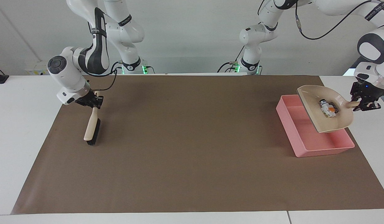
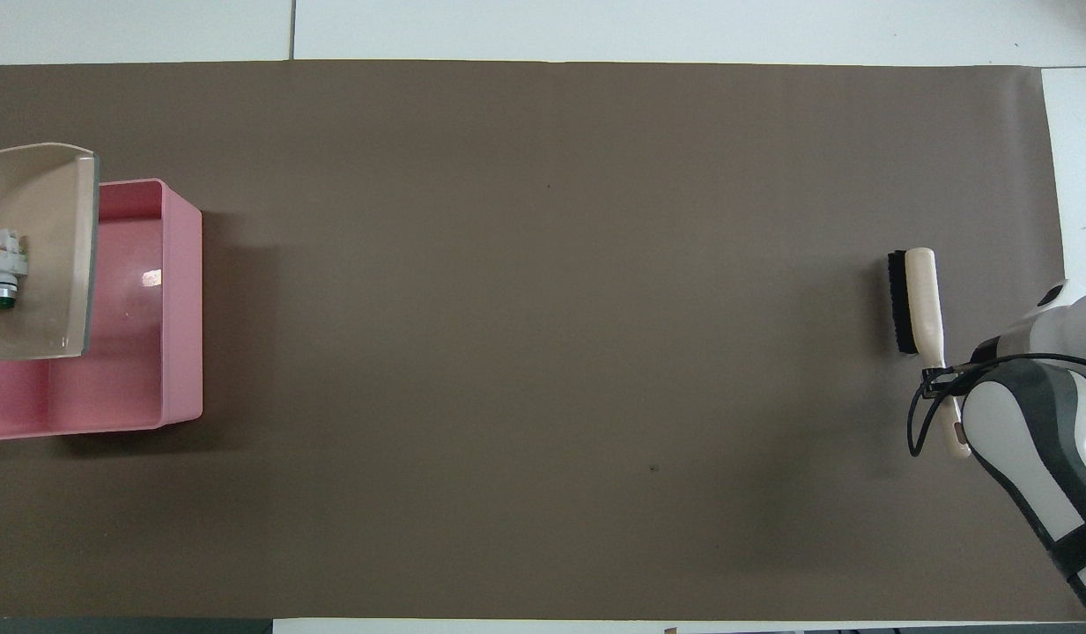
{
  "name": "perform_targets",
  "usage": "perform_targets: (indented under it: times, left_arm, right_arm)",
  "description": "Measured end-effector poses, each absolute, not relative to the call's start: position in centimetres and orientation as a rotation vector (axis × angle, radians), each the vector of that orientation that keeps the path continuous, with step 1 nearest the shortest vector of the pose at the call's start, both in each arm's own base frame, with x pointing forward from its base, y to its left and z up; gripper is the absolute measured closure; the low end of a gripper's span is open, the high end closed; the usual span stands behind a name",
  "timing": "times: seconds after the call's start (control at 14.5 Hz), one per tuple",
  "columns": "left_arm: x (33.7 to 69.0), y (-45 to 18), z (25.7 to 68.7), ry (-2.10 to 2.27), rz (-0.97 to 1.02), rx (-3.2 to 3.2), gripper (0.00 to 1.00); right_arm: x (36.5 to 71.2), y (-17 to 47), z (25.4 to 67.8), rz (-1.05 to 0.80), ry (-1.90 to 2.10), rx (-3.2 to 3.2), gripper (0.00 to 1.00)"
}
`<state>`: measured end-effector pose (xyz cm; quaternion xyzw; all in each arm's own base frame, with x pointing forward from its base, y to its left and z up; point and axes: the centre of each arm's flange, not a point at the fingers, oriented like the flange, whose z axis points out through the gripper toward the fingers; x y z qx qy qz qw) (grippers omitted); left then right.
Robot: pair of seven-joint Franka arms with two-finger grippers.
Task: Clean e-waste and dump in bin
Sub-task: 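Tilt the dustpan with the left gripper to dump the component into the bin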
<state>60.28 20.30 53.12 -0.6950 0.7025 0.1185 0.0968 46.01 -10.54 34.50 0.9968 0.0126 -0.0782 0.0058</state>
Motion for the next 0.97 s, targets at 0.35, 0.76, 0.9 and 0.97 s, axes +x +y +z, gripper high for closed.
perform_targets:
  times: [0.35, 0.76, 0.9, 0.97]
  left_arm:
    - [61.9, 16.4, 54.4, 1.82, 0.67, -1.85, 0.68]
    - [62.0, 14.7, 53.1, 1.56, 0.857, -1.67, 0.68]
    - [61.7, 14.5, 53.0, 1.53, 0.881, -1.632, 0.68]
    - [61.4, 14.7, 53.1, 1.515, 0.897, -1.612, 0.68]
  right_arm:
    - [45.5, -10.4, 33.6, -0.24, 0.043, 3.121, 0.74]
    - [46.9, -11.7, 35.8, -0.151, 0.039, 3.115, 0.36]
    - [48.9, -11.5, 39.5, -0.103, 0.062, 3.106, 0.14]
    - [49.8, -11.1, 41.8, -0.088, 0.079, 3.101, 0.04]
